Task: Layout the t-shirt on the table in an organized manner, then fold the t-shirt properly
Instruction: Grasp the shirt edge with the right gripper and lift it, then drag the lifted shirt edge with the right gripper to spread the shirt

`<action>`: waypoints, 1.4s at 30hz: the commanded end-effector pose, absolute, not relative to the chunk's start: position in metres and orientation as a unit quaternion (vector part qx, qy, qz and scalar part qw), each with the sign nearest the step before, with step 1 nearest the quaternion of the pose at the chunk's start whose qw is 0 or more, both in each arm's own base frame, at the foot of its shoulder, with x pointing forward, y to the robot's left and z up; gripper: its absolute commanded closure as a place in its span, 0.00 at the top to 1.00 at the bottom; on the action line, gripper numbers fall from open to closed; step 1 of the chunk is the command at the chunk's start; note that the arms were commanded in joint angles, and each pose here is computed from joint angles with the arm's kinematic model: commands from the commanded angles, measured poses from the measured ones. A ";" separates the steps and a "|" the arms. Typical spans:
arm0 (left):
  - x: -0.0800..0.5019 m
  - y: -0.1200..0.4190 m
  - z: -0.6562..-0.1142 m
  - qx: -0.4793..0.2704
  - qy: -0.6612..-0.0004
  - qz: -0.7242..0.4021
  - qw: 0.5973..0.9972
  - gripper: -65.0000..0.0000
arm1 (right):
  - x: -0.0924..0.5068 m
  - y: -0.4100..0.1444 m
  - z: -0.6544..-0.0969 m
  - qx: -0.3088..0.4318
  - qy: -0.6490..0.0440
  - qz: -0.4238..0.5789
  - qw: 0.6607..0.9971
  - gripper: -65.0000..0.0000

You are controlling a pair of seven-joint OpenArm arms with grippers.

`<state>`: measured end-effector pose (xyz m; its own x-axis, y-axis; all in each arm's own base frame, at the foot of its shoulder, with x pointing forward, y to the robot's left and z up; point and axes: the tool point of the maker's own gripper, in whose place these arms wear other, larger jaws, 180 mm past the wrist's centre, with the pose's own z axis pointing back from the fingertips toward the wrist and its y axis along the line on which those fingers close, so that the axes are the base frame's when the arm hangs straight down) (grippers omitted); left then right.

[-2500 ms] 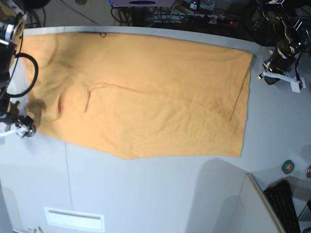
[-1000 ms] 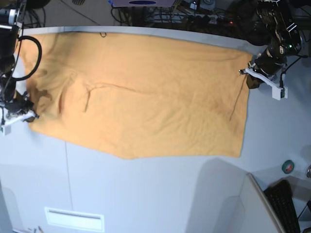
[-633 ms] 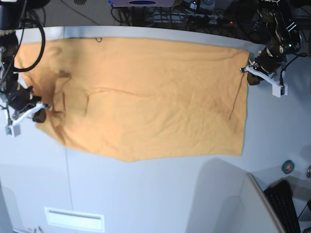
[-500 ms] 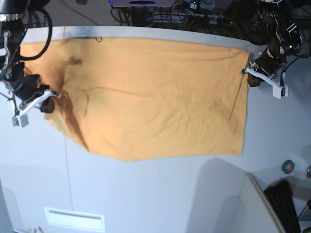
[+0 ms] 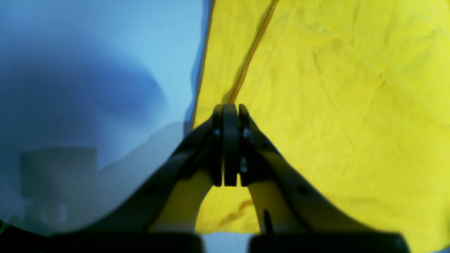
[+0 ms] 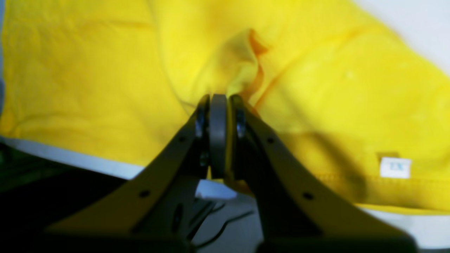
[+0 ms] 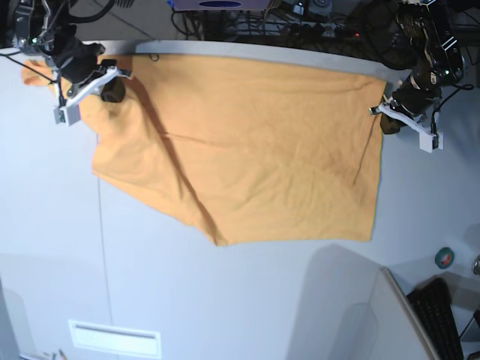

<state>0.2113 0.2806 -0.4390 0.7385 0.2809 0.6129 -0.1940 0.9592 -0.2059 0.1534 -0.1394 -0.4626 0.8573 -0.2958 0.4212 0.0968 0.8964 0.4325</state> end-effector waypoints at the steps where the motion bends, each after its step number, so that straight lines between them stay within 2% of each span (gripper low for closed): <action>1: 0.218 0.285 -0.429 -0.061 -0.355 0.121 0.925 0.00 | 0.155 -0.139 -0.460 0.207 -0.244 -0.101 0.942 0.00; 3: 0.218 0.285 -0.429 -0.061 -0.355 0.121 0.925 0.00 | 0.151 -0.134 -0.460 0.212 -0.229 -0.098 0.945 0.17; 4: 0.218 0.285 -0.429 -0.061 -0.355 0.121 0.925 0.00 | 0.154 -0.133 -0.455 0.213 -0.234 -0.092 0.944 0.21; 10: 0.215 0.286 -0.430 -0.060 -0.353 0.122 0.926 0.00 | 0.185 -0.132 -0.402 0.206 -0.313 -0.053 0.926 0.23; 12: 0.214 0.286 -0.431 -0.060 -0.352 0.122 0.926 0.00 | 0.204 -0.133 -0.391 0.205 -0.336 -0.045 0.918 0.28; 13: 0.214 0.286 -0.431 -0.060 -0.351 0.122 0.926 0.00 | 0.214 -0.134 -0.389 0.204 -0.344 -0.043 0.916 0.34; 16: 0.213 0.287 -0.431 -0.059 -0.351 0.124 0.926 0.00 | 0.245 -0.149 -0.398 0.201 -0.351 -0.069 0.912 0.65; 17: 0.213 0.288 -0.431 -0.058 -0.351 0.124 0.926 0.00 | 0.254 -0.157 -0.403 0.199 -0.351 -0.081 0.911 0.73; 19: 0.213 0.288 -0.431 -0.058 -0.351 0.124 0.926 0.00 | 0.272 -0.175 -0.412 0.196 -0.352 -0.115 0.908 0.81; 24: 0.213 0.289 -0.431 -0.057 -0.352 0.124 0.926 0.00 | 0.304 -0.213 -0.432 0.192 -0.339 -0.178 0.903 0.77; 31: 0.213 0.289 -0.431 -0.057 -0.352 0.124 0.926 0.00 | 0.316 -0.208 -0.474 0.207 -0.264 -0.180 0.925 0.75; 40: 0.213 0.289 -0.431 -0.058 -0.352 0.125 0.926 0.00 | 0.309 -0.198 -0.482 0.211 -0.247 -0.170 0.931 0.49; 42: 0.213 0.289 -0.431 -0.058 -0.352 0.125 0.926 0.00 | 0.310 -0.198 -0.482 0.211 -0.248 -0.171 0.930 0.40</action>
